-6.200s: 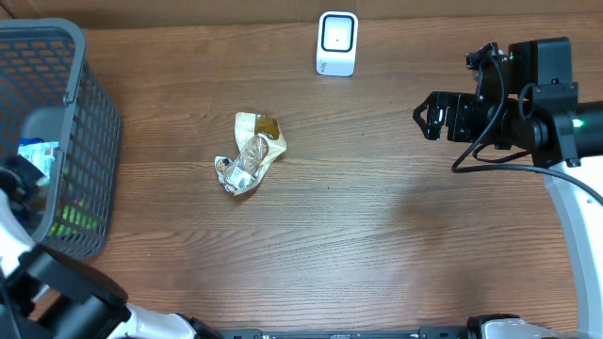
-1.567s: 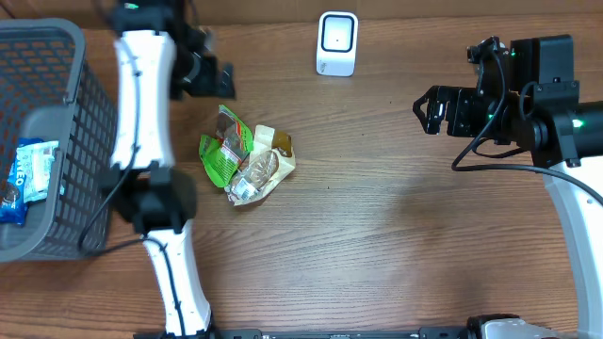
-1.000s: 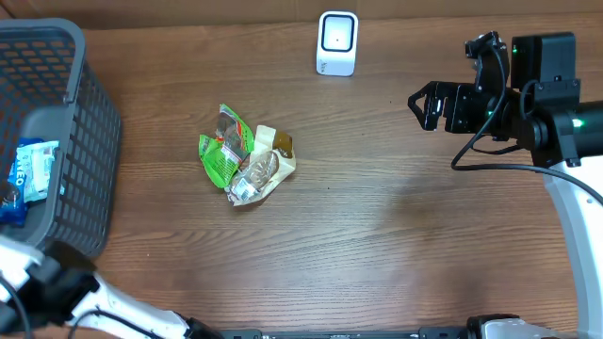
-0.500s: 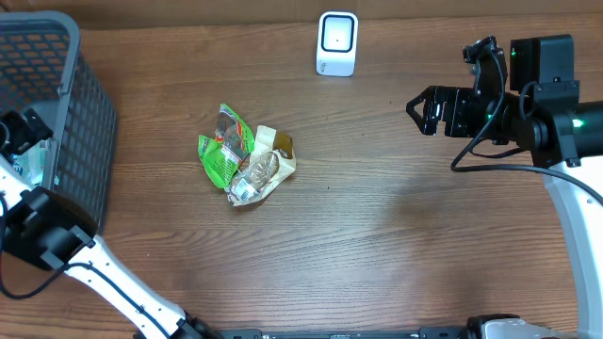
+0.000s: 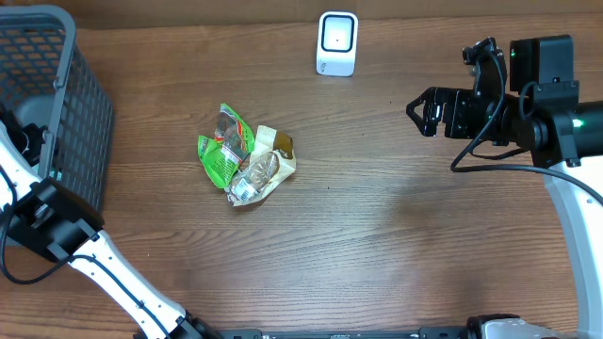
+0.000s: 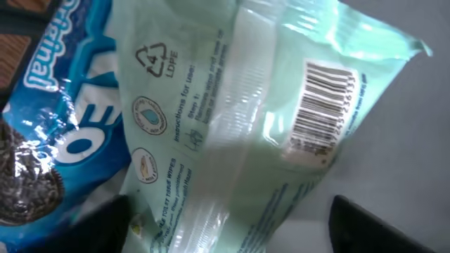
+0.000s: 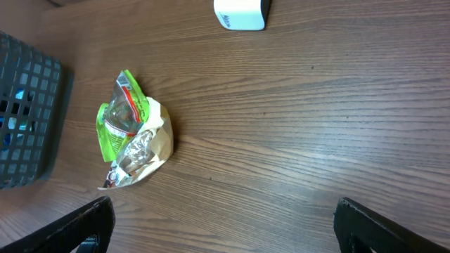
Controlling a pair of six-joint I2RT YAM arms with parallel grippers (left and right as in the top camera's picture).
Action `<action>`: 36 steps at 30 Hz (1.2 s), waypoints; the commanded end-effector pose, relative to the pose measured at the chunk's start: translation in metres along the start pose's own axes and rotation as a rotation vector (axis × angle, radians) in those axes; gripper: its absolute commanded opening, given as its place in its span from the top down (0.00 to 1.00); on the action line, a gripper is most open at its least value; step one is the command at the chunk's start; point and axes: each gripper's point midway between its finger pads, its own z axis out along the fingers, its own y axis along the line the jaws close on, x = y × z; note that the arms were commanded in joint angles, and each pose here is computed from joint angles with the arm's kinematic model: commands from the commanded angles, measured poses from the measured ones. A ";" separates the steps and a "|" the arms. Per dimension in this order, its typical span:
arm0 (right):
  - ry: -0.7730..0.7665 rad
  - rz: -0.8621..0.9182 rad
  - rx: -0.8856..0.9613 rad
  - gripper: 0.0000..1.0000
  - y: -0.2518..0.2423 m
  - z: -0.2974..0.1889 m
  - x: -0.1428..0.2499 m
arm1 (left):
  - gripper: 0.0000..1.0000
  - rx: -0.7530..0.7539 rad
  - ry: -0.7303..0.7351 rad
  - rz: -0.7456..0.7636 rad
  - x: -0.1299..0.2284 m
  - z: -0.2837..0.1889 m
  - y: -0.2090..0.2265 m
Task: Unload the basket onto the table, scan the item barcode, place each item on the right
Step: 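Grasp the pale green-white bag in the basket with the left gripper, then drop the pale green bag onto the pile with the left gripper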
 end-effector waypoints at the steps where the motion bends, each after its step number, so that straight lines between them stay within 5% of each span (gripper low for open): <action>1: -0.026 -0.015 -0.016 0.00 0.007 -0.008 -0.005 | 0.91 0.037 0.093 0.023 0.014 0.045 -0.023; 6: -0.026 -0.015 -0.016 0.00 0.007 -0.008 -0.005 | 0.96 0.107 0.094 0.017 0.017 0.020 -0.033; 10: -0.021 -0.013 -0.016 0.00 0.007 -0.008 -0.004 | 0.96 0.146 -0.048 0.012 0.000 -0.052 -0.033; 16: -0.016 -0.011 -0.015 0.00 0.007 -0.008 -0.003 | 0.96 0.312 -0.442 0.048 0.001 -0.241 -0.046; 23: -0.014 -0.008 -0.029 0.00 0.009 -0.008 -0.003 | 0.96 0.459 -0.718 0.285 0.073 -0.391 -0.117; 27: -0.013 -0.008 -0.029 0.00 0.009 -0.008 -0.002 | 0.96 0.529 -0.645 0.461 0.110 -0.393 -0.186; 29: 0.002 -0.001 -0.026 0.00 0.009 -0.008 0.001 | 0.96 0.551 -0.435 0.590 0.144 -0.349 -0.245; 36: 0.003 -0.004 -0.025 0.00 0.008 -0.008 0.002 | 0.96 0.468 0.056 0.840 0.236 -0.216 -0.323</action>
